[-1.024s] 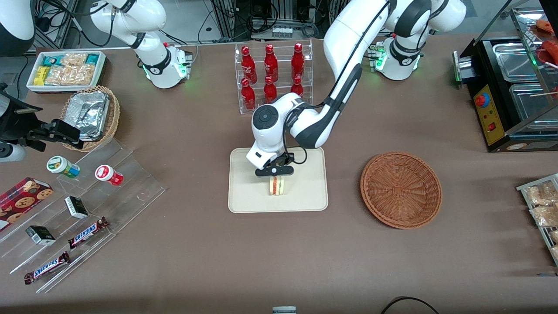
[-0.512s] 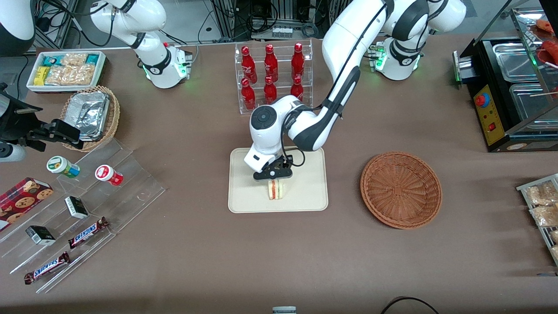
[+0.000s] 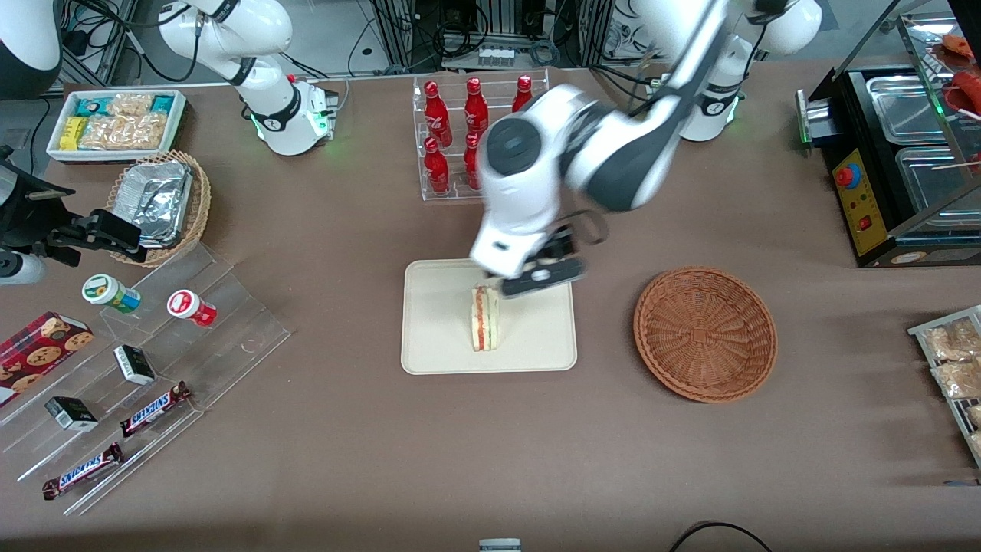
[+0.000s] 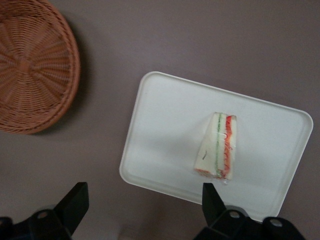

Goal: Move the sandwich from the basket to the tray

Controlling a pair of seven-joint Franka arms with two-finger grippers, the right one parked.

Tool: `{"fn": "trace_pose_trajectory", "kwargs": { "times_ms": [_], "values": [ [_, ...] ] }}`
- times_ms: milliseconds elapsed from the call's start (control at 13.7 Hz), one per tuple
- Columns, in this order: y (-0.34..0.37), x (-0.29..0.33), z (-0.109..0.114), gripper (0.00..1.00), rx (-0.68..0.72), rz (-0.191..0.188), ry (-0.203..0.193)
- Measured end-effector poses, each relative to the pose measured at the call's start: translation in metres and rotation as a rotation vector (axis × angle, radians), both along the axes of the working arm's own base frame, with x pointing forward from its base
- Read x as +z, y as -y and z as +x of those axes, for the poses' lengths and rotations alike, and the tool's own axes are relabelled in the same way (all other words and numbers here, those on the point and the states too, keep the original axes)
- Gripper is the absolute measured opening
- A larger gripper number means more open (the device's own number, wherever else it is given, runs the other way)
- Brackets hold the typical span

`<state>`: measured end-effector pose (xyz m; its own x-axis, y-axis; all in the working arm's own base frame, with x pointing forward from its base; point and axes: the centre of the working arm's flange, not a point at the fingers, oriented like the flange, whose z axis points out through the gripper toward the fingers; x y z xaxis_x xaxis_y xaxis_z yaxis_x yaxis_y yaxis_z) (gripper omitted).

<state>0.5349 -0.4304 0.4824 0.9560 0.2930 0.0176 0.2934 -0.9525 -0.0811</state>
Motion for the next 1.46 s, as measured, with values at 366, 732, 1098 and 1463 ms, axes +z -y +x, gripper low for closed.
{"fn": "trace_pose_trajectory", "kwargs": {
  "times_ms": [366,732,1098,1463],
  "values": [
    [-0.163,0.079,0.02,1.0,-0.007,0.001,-0.046],
    [-0.334,0.112,0.031,1.0,-0.132,-0.024,-0.101],
    [-0.418,0.116,0.008,1.0,-0.192,-0.051,-0.123],
    [-0.435,0.13,-0.014,1.0,-0.226,-0.059,-0.104]
  ]
}}
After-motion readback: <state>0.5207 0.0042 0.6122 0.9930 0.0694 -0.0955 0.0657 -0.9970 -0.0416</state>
